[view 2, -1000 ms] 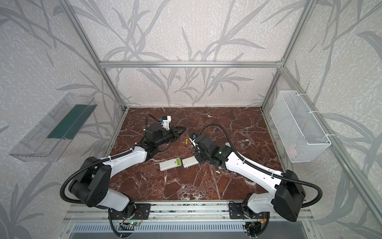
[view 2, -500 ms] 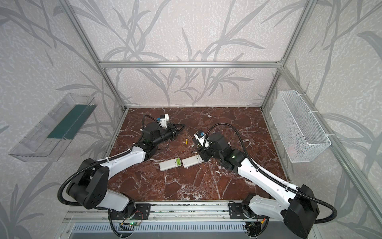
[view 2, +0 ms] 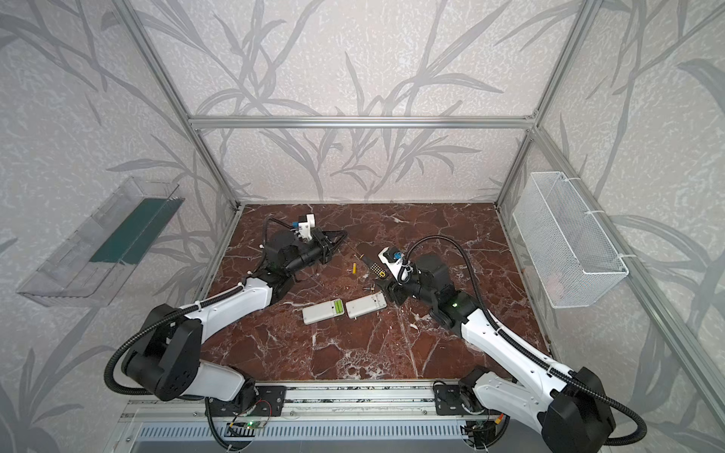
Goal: Unload the batteries from the remote control
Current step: 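Lift the screwdriver with the right gripper and carry it above the remotes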
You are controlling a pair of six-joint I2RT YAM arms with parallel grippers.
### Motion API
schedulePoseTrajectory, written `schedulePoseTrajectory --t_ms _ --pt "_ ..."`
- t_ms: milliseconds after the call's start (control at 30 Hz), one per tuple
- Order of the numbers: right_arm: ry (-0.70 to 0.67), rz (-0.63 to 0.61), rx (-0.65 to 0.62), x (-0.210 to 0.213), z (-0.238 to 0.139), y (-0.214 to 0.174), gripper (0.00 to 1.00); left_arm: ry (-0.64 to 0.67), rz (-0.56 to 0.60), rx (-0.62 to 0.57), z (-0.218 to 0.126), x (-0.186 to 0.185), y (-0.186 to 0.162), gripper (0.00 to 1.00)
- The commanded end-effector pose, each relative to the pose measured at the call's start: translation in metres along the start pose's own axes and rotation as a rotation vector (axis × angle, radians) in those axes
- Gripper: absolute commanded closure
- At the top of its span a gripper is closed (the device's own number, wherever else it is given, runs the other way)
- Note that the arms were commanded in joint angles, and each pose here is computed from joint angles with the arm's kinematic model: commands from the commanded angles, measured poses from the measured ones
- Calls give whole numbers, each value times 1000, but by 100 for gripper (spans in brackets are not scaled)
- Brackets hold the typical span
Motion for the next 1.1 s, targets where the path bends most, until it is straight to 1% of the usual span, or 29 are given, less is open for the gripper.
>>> schedulePoseTrajectory --t_ms 0,167,367,533,633,767,800,933,1000,1067 --pt "79 -61 -103 7 -4 17 39 -66 -5 -13 -7 -14 5 100" --pt "96 -60 -121 7 2 20 41 -59 -10 -7 -6 -13 4 100" --pt "81 -50 -105 2 10 16 45 -64 -10 -3 -6 -13 4 100" --pt "78 -45 -118 0 10 17 49 -66 -10 -4 -7 -12 4 100" --pt "82 -37 -119 -1 11 17 53 -69 -14 -5 -6 -12 4 100" --pt "91 -31 -111 -2 14 17 63 -78 -20 -3 -6 -12 4 100" --pt "91 -28 -105 -2 15 17 64 -78 -21 -5 -6 -11 5 100" --pt "89 -27 -95 -3 18 17 64 -81 -20 -4 -6 -12 5 100" --pt "85 -27 -86 -4 19 17 60 -85 -19 -1 -6 -12 5 100" --pt "86 -30 -87 -4 19 18 59 -80 -21 -1 -6 -11 5 100"
Point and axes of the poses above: each gripper's point midway between its finger pads, its own z axis out along the fingers, its own x axis along the line the jaws close on, y = z × x, the point moved 10 cm from there along -z, back along the fingers, and after that the axes turned 14 degrees about z, right-handed, at the moved point
